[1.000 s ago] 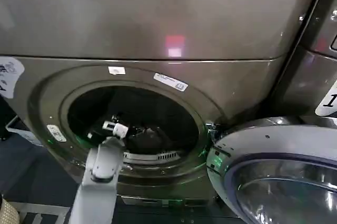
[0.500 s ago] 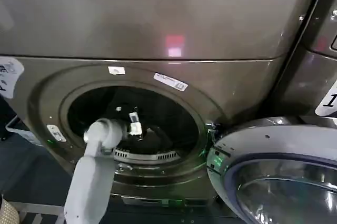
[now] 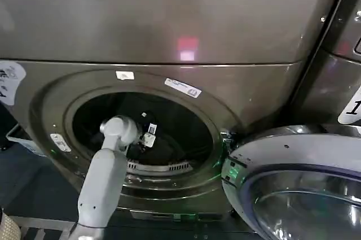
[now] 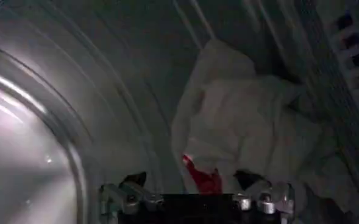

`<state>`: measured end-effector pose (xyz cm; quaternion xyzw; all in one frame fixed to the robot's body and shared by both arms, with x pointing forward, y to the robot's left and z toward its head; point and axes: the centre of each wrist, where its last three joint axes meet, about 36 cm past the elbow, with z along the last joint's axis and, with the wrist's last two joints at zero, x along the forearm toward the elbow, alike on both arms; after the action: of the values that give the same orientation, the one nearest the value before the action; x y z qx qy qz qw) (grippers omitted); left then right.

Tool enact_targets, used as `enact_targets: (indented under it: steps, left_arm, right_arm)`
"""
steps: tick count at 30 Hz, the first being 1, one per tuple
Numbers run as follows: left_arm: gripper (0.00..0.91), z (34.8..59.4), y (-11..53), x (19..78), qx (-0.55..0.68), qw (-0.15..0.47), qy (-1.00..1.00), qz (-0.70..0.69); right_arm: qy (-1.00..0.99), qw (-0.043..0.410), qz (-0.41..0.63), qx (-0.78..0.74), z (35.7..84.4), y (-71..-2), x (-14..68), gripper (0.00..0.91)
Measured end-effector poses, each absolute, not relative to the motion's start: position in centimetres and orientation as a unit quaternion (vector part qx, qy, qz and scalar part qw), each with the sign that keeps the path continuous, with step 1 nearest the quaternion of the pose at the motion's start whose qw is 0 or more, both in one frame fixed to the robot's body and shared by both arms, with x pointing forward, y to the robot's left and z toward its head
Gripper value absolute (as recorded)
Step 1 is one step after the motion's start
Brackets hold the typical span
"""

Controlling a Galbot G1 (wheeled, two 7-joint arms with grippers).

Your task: Grasp the clothes from the dryer.

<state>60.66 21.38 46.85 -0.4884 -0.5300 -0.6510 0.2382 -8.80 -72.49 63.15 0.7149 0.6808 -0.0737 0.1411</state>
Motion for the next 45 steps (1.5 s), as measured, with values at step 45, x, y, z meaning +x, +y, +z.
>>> enact_targets:
  steps: [45]
  left_arm:
    - [0.0,48.7,21.9,60.0,-0.352,0.06,-0.81,-0.465]
  right_arm:
    - [0.696,0.13,-0.074,0.702,62.1,-72.4,-7.7,0.907]
